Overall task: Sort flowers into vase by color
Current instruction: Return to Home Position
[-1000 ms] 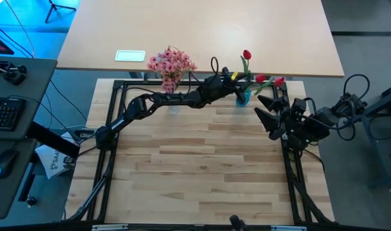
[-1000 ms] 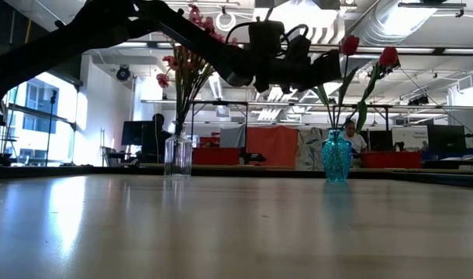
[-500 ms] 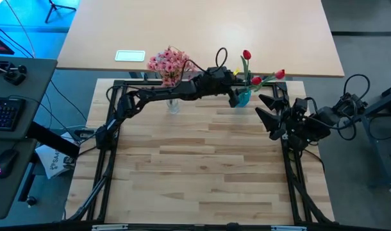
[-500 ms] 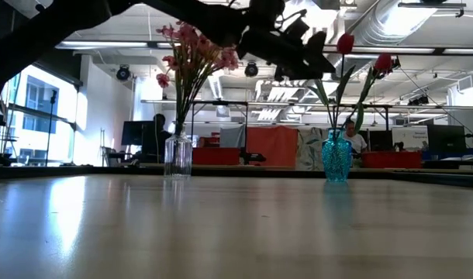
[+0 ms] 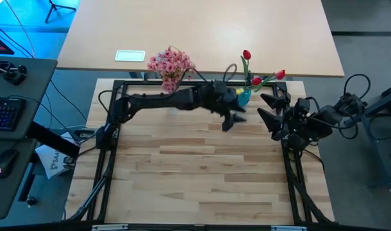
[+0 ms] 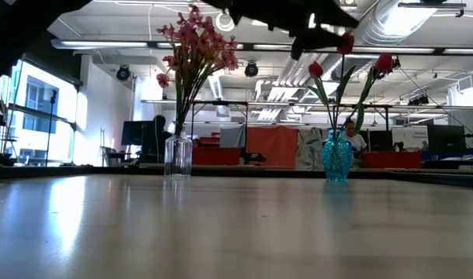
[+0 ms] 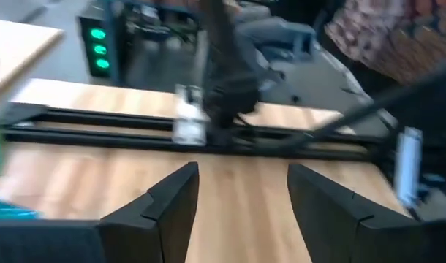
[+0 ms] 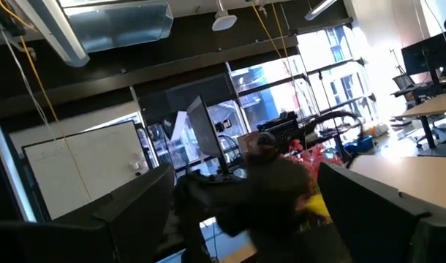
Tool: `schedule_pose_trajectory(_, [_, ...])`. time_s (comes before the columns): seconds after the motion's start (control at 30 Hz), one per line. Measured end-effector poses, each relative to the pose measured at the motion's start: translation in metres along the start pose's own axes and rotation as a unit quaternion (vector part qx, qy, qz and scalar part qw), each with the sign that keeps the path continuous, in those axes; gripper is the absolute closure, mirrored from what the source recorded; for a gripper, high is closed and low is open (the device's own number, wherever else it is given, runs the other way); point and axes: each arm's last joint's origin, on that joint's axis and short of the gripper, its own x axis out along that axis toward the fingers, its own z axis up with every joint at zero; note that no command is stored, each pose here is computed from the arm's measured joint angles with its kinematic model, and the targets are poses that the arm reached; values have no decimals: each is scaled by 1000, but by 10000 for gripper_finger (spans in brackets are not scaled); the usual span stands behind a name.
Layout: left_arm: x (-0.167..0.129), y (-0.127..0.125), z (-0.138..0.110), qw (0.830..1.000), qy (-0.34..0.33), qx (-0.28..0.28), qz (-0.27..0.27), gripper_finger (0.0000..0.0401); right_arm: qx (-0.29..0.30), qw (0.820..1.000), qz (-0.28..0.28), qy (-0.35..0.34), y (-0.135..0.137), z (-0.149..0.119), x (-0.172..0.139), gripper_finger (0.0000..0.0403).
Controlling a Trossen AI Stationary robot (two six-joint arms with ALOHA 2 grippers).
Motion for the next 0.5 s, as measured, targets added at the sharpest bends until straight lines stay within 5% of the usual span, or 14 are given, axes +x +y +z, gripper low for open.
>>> schedule_pose_trajectory(0.23, [-18,-46,-5,997,8,-4,-80,222,8,1000,12,2,-7,10,-9,69])
schedule_pose_trajectory(0.5, [-78,-65,-46,977,-143,-132,-89,229,7,997,43,67,-12,4,-24,69])
